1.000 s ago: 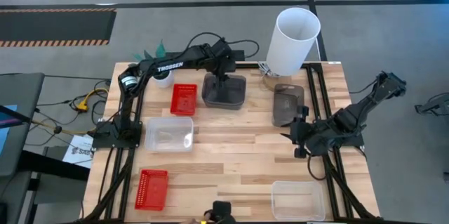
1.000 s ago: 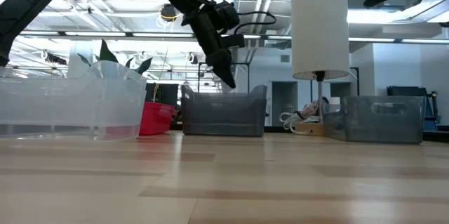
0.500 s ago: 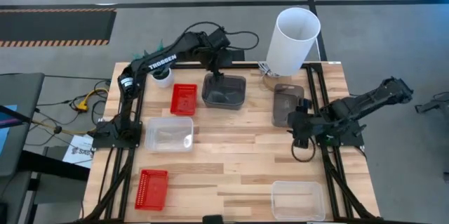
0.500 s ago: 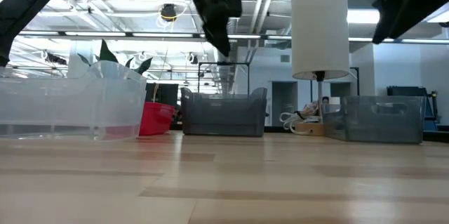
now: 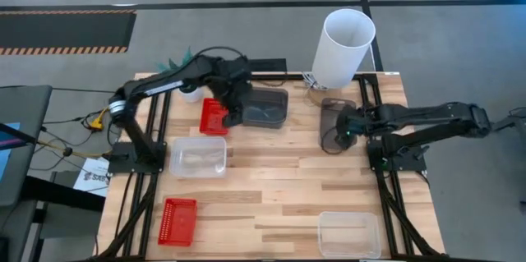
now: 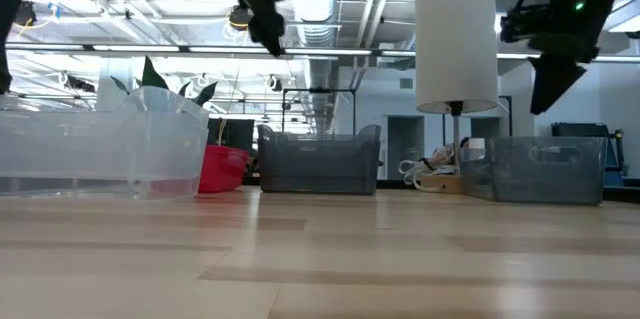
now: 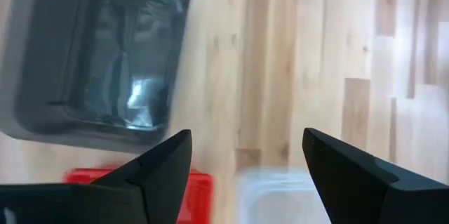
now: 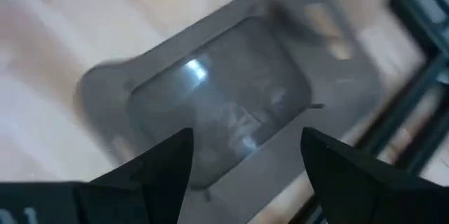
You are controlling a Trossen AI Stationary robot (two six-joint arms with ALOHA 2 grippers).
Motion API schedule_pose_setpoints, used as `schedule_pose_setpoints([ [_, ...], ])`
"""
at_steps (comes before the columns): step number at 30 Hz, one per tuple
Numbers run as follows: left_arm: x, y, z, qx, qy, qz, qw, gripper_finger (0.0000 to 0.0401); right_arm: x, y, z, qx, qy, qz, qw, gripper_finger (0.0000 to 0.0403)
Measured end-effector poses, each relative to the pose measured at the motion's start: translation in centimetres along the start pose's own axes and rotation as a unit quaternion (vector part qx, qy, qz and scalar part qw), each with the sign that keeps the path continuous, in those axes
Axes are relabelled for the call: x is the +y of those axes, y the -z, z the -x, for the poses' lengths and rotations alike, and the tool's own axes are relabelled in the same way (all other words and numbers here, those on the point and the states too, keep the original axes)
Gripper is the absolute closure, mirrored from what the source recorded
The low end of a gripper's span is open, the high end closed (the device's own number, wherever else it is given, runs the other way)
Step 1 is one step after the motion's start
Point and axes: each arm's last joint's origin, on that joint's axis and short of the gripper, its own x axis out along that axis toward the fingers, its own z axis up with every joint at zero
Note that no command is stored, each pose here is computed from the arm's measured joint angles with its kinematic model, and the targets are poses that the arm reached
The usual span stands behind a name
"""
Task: Stack baskets by color
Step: Stack the right black bin on the top black bin
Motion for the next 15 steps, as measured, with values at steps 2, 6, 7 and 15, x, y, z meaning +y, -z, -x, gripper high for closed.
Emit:
schedule_pose_setpoints([
  [2,-1.2,0.9,0.1,-0.026,-0.004,-0.005,1.000,0.0143,-0.8,-0.3,-0.1,-0.008,0.022,-0.039,0.999,0.0116],
  [6,-3.7,2.9,-0.3,-0.084,-0.002,-0.011,0.996,0.0143,-2.3,-0.4,-0.7,0.027,0.066,-0.139,0.988,0.0116],
  [7,-4.3,3.4,-0.3,-0.100,0.000,-0.015,0.995,0.0143,-2.6,-0.3,-0.9,0.042,0.081,-0.152,0.984,0.0116],
  [15,-9.6,6.4,-0.1,-0.154,-0.031,-0.079,0.984,0.0143,-4.3,-1.0,-2.9,0.073,0.087,-0.218,0.969,0.0117],
])
